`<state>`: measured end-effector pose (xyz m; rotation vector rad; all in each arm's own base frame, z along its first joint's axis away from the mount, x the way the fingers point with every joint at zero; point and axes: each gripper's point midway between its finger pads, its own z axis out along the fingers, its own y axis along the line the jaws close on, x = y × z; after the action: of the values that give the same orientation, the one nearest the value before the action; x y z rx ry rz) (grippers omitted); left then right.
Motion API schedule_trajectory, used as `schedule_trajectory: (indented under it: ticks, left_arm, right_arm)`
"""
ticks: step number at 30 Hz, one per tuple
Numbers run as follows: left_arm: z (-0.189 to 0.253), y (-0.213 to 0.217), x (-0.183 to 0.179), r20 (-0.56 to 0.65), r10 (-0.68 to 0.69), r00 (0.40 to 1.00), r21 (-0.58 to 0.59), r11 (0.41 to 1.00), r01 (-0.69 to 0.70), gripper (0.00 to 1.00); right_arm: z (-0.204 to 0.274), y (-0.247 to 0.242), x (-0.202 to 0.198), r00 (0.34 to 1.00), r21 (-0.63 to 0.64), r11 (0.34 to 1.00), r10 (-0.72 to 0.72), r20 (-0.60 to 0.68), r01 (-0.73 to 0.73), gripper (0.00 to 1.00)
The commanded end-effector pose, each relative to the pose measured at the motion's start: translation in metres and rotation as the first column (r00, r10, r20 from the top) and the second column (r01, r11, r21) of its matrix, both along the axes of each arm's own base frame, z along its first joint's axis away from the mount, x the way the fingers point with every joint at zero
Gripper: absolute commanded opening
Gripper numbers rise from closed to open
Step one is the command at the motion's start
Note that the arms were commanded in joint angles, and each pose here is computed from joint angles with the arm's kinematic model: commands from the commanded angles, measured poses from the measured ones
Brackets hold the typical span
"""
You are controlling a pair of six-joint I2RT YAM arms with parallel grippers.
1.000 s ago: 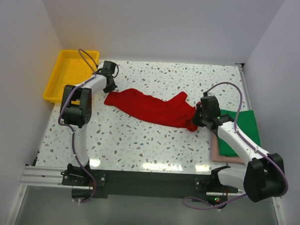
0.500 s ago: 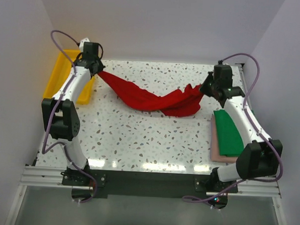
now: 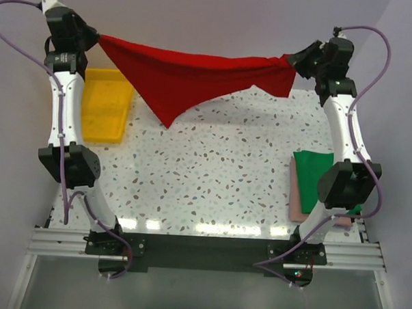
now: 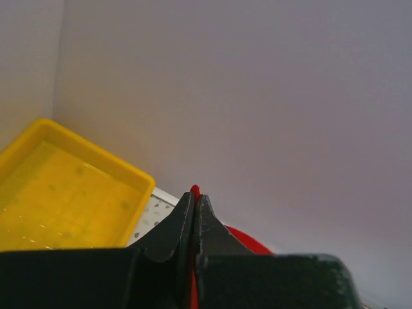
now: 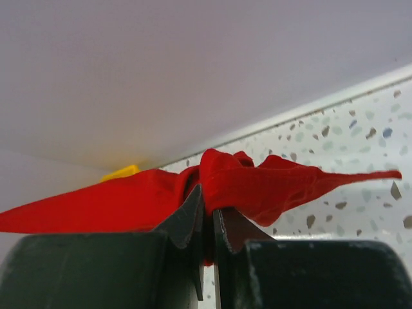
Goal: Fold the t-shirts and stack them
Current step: Flatten the tshirt out
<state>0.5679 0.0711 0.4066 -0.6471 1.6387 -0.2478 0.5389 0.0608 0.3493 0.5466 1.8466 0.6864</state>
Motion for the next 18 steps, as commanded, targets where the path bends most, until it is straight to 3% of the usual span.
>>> schedule_trajectory:
  ticks: [1, 2, 3, 4, 5, 6, 8, 9, 12, 18]
  left_arm:
    - [0.044, 0.005, -0.022, 0.109, -0.037, 0.993, -0.024, 0.999, 0.04, 0.0]
    - [0.06, 0.001, -0.036, 0.151, -0.047, 0.987, -0.013, 0.999, 0.05, 0.0]
    - [0.026, 0.0, -0.037, 0.083, -0.051, 0.995, -0.034, 0.998, 0.054, 0.0]
    - [0.017, -0.003, -0.043, 0.07, -0.056, 0.996, -0.042, 0.997, 0.059, 0.0]
    - [0.03, -0.009, -0.058, 0.113, -0.076, 0.991, -0.041, 0.996, 0.082, 0.0]
    - [-0.014, -0.013, -0.062, 0.037, -0.088, 0.995, -0.076, 0.993, 0.091, 0.0]
    - [-0.012, -0.019, -0.084, 0.067, -0.098, 0.993, -0.08, 0.991, 0.104, 0.0]
    - [-0.033, -0.022, -0.09, 0.03, -0.103, 0.994, -0.089, 0.99, 0.106, 0.0]
    - [-0.018, -0.024, -0.111, 0.039, -0.101, 0.994, -0.065, 0.993, 0.104, 0.0]
    - [0.054, -0.033, -0.167, 0.171, -0.103, 0.98, 0.003, 0.995, 0.104, 0.0]
  right_arm:
    - [0.085, -0.002, -0.017, 0.976, 0.039, 0.999, 0.024, 0.214, -0.033, 0.0]
    - [0.069, 0.0, -0.025, 0.981, 0.044, 0.998, 0.03, 0.192, -0.039, 0.0]
    - [0.058, 0.002, -0.032, 0.984, 0.052, 0.998, 0.036, 0.175, -0.045, 0.0]
    - [0.046, 0.002, -0.039, 0.986, 0.056, 0.997, 0.035, 0.161, -0.044, 0.0]
    - [-0.005, 0.002, -0.046, 0.997, 0.075, 0.997, 0.029, 0.076, -0.035, 0.0]
    - [-0.005, 0.003, -0.064, 0.995, 0.086, 0.996, 0.029, 0.091, -0.036, 0.0]
    - [-0.032, 0.009, -0.082, 0.996, 0.111, 0.992, 0.059, 0.07, -0.067, 0.0]
    - [-0.07, 0.011, -0.097, 0.998, 0.119, 0.991, 0.067, -0.004, -0.066, 0.0]
    - [-0.079, 0.015, -0.131, 0.995, 0.099, 0.99, 0.1, -0.011, -0.099, 0.0]
    - [-0.023, 0.017, -0.194, 0.989, 0.031, 0.991, 0.127, 0.08, -0.129, 0.0]
